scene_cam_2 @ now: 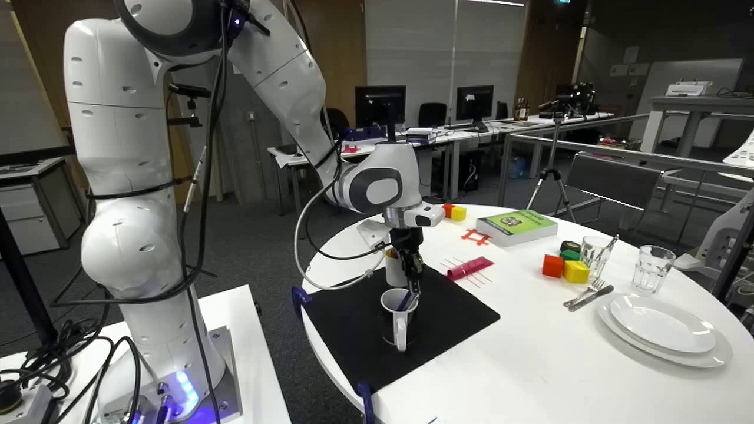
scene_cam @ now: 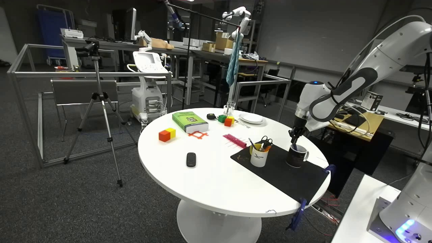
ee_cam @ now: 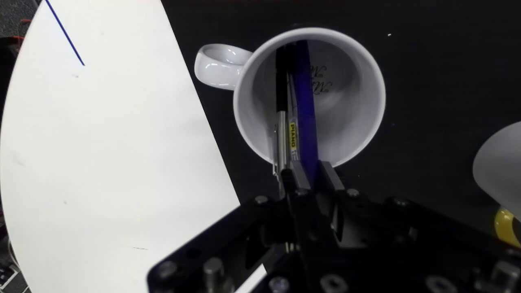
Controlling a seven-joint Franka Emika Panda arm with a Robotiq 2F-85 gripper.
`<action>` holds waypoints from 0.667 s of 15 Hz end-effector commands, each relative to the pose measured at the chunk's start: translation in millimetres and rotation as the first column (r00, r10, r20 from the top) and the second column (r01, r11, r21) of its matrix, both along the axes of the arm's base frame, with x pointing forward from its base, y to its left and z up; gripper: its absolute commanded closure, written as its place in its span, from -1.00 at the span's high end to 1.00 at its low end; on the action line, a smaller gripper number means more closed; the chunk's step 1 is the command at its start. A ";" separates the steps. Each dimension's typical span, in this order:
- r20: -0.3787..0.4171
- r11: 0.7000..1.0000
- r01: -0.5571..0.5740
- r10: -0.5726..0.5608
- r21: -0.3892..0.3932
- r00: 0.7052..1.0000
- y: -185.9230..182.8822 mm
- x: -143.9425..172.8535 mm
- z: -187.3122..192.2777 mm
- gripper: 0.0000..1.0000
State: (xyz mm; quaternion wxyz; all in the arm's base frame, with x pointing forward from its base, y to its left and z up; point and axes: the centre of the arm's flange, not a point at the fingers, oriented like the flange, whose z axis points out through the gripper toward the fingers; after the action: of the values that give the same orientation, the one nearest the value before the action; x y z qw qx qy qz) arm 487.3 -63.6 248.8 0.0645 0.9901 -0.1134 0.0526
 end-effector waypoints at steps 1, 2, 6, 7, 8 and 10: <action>0.003 1.000 0.002 -0.002 -0.005 1.000 -0.3 -5.0 12.2 -0.94; 0.006 1.000 0.005 -0.005 -0.006 1.000 0.2 -5.3 16.8 -0.94; 0.051 1.000 0.012 -0.012 0.003 0.999 1.5 -5.2 45.4 -0.94; 0.065 1.000 0.014 -0.015 0.007 0.998 1.7 -5.0 55.7 -0.94; 0.081 1.000 0.017 -0.017 0.008 0.997 1.9 -4.5 64.8 -0.94; 0.099 1.000 0.019 -0.020 0.005 0.995 3.1 -5.0 83.2 -0.94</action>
State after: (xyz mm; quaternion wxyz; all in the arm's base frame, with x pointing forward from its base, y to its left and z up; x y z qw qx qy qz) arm 491.8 -63.0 294.5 0.0587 0.9870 -0.1170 0.0928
